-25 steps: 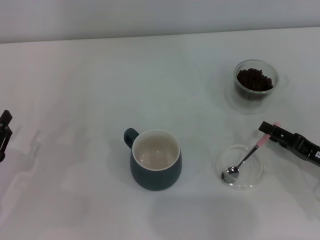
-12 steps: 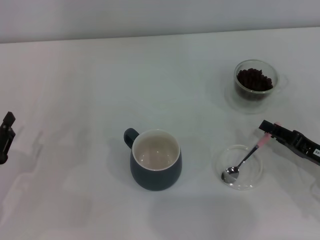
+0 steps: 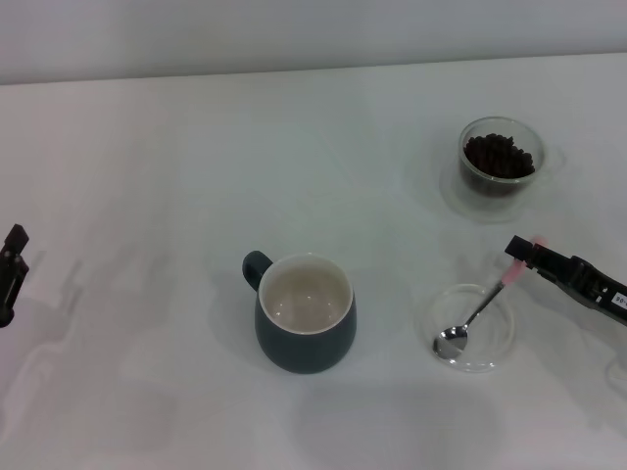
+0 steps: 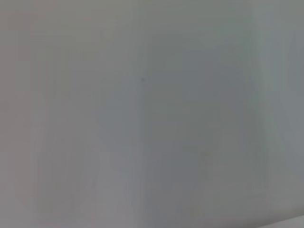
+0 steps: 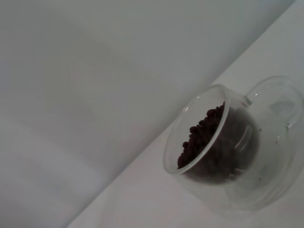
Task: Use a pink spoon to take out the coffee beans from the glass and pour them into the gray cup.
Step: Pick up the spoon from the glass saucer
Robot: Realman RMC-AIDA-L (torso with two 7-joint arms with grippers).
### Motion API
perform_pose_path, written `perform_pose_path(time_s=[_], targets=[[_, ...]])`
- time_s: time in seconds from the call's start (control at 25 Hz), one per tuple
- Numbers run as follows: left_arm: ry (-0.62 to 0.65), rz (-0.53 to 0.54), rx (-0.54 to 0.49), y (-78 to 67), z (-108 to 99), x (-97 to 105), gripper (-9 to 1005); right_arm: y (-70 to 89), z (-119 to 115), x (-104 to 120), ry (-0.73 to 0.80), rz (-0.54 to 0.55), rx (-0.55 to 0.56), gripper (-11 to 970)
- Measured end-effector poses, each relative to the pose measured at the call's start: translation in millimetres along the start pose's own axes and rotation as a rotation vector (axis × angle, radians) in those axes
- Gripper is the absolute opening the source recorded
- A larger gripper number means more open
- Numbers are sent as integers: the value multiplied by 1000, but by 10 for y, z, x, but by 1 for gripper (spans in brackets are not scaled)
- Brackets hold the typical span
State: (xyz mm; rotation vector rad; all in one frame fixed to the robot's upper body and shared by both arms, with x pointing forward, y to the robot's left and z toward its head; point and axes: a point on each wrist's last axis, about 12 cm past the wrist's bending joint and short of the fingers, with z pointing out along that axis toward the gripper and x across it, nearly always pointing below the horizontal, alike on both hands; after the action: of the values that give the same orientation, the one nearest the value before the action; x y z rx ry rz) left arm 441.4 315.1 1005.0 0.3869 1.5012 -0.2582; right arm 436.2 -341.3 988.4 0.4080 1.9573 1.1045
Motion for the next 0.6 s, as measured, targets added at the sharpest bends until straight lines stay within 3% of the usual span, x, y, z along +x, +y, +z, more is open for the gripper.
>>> perform_pose_path(time_s=[0.16,0.6], targets=[[-1,0,0,0,2,-1,456,24,-3,2,0,-5,-21,368],[-2,-1,3,-2,18,-4,457,1,20,-6,6,-15,2,373]])
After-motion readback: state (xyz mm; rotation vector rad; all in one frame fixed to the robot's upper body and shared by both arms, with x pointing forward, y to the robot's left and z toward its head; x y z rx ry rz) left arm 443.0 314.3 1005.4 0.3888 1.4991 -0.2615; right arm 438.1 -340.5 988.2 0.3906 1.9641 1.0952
